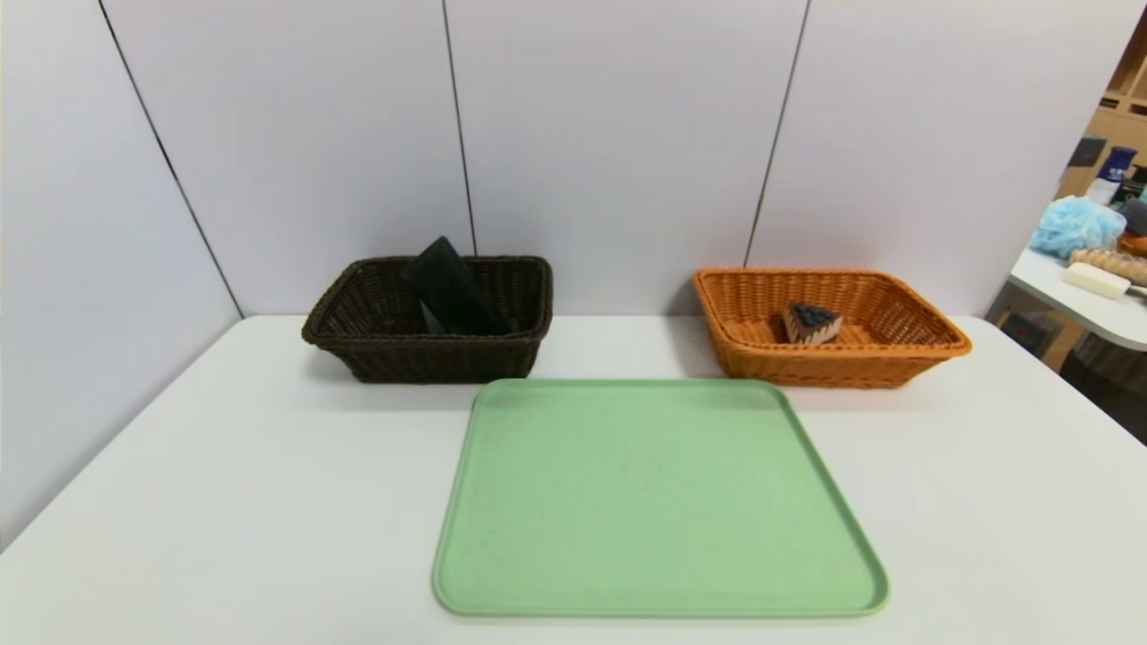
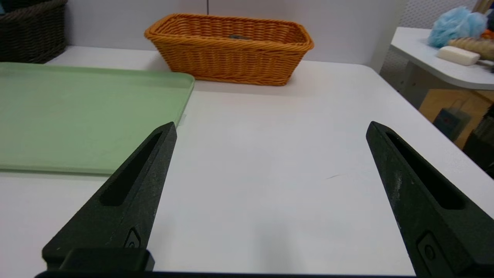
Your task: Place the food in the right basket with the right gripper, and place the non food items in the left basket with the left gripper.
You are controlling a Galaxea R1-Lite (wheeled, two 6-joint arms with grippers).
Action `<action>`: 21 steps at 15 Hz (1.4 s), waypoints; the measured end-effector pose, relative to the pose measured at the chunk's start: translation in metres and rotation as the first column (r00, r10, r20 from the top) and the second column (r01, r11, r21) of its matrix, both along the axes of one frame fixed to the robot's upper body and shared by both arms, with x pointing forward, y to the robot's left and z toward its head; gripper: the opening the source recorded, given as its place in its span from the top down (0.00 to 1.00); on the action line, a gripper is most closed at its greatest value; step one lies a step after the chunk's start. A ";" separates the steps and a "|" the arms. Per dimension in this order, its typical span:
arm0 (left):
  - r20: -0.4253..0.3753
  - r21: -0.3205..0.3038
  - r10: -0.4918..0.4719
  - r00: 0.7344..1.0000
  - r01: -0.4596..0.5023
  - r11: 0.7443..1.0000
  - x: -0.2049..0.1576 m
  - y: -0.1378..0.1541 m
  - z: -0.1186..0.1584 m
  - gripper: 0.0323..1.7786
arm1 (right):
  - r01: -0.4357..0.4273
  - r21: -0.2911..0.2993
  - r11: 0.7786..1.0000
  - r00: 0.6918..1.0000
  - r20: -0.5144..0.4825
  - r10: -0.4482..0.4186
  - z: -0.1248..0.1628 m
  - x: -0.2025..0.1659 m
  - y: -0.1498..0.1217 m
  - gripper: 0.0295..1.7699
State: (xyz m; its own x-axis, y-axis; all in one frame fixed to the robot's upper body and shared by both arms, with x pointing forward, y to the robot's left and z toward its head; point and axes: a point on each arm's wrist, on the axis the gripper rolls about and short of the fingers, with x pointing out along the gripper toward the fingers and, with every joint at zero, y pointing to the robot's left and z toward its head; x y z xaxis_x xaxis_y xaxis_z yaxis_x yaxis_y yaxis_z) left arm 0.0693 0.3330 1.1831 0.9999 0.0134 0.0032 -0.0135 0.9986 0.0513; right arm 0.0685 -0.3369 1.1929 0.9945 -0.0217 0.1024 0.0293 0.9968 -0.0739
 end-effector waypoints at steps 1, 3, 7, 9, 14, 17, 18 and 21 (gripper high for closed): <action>0.000 -0.001 0.000 1.000 0.000 1.000 0.000 0.000 0.000 0.05 | -0.014 0.000 1.000 1.000 -0.025 0.014 -0.003 0.000 0.000 0.04; 0.000 -0.002 0.000 1.000 0.000 1.000 0.000 0.000 0.000 0.05 | -0.021 0.001 1.000 0.995 -0.102 0.021 -0.010 0.001 0.000 0.04; 0.001 -0.003 0.000 1.000 0.000 1.000 0.000 0.000 0.000 0.05 | -0.021 0.003 1.000 0.994 -0.105 0.021 -0.011 0.001 0.000 0.04; 0.000 -0.011 0.000 1.000 0.000 1.000 0.000 0.000 0.000 0.05 | -0.021 0.004 1.000 0.994 -0.105 0.022 -0.011 0.001 0.000 0.04; -0.001 -0.019 0.000 1.000 0.000 1.000 0.000 0.000 0.000 0.05 | -0.020 0.003 1.000 0.994 -0.106 0.021 -0.011 0.001 0.000 0.04; -0.001 -0.020 0.000 1.000 0.000 1.000 0.000 0.000 0.000 0.05 | -0.020 0.002 1.000 0.994 -0.106 0.021 -0.011 0.001 0.000 0.04; -0.001 -0.020 -0.001 1.000 0.001 1.000 0.000 0.000 0.000 0.05 | -0.021 0.003 1.000 0.994 -0.106 0.021 -0.011 0.001 0.000 0.04; -0.001 -0.019 -0.001 1.000 0.001 1.000 0.000 0.000 0.000 0.05 | -0.023 0.005 1.000 0.994 -0.105 0.023 -0.011 0.001 0.000 0.04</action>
State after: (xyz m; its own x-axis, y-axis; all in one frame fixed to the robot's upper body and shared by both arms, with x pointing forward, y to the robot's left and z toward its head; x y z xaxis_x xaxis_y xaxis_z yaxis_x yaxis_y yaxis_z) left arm 0.0693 0.3330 1.1829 0.9999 0.0128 0.0019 -0.0128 0.9994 0.0321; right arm 0.0690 -0.3364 1.1820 1.0000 0.0011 -0.0030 -0.0013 0.9974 -0.0721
